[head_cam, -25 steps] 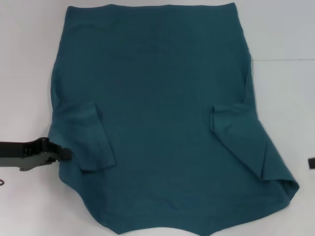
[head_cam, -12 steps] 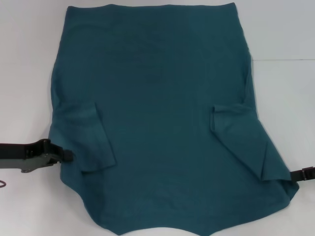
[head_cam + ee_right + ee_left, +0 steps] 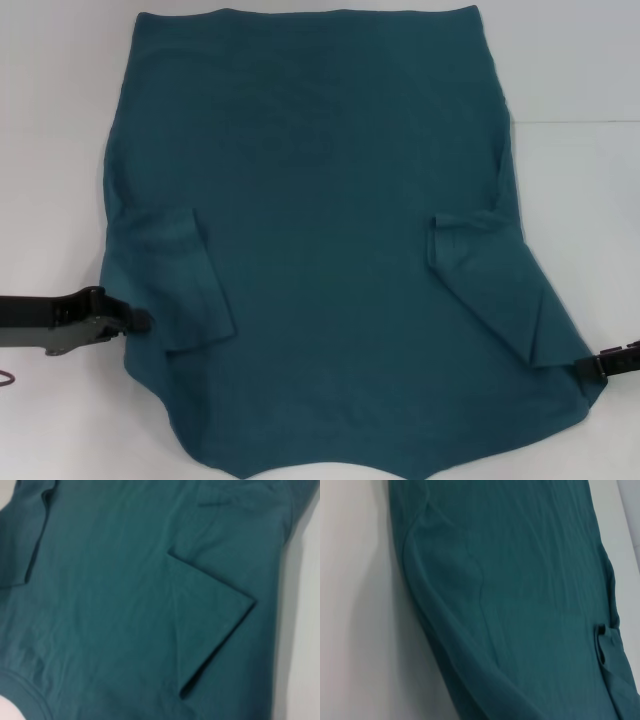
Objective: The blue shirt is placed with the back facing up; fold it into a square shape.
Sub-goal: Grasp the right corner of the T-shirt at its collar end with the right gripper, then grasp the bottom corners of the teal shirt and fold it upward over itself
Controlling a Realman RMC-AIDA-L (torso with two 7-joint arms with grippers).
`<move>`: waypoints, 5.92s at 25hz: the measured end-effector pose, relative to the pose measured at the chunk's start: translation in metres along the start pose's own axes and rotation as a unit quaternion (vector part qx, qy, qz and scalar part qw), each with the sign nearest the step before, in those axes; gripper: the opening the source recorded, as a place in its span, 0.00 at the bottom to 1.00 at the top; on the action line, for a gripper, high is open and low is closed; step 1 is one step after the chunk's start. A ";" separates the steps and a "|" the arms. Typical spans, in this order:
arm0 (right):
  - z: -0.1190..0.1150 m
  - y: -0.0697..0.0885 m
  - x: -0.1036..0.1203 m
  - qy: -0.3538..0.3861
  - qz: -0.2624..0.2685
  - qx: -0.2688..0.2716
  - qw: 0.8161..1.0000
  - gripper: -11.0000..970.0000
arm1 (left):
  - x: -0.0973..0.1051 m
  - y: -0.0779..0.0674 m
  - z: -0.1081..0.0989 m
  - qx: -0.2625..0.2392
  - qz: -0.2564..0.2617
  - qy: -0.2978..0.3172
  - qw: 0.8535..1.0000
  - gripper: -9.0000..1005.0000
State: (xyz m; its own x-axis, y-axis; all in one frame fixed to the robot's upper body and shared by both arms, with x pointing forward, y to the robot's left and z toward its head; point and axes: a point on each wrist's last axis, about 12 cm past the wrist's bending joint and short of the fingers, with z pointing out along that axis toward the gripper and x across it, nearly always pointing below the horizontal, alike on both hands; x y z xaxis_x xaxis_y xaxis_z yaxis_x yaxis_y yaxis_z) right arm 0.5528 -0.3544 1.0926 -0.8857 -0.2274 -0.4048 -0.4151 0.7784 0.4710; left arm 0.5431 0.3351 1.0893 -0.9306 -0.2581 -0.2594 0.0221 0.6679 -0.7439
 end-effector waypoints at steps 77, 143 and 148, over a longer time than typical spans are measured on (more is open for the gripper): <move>-0.011 0.013 0.009 0.051 0.066 -0.068 0.994 0.07 | 0.012 -0.009 -0.019 -0.002 0.037 0.117 0.992 0.06; 0.032 0.024 -0.166 -0.209 0.066 0.148 0.964 0.13 | -0.127 -0.098 0.103 -0.206 0.170 -0.199 0.943 0.13; 0.029 0.017 -0.159 -0.196 0.079 0.162 0.964 0.20 | -0.122 -0.090 0.101 -0.202 0.147 -0.200 0.947 0.14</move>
State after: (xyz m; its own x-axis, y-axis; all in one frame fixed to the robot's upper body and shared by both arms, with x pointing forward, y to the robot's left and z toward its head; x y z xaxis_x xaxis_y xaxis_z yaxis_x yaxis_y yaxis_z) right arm 0.6926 -0.2878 1.1417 -0.7597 0.0983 -0.6428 -0.1377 0.9418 0.3067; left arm 0.6917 0.2360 1.1251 -0.6916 -0.2098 -0.6912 0.0415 0.9438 -0.3280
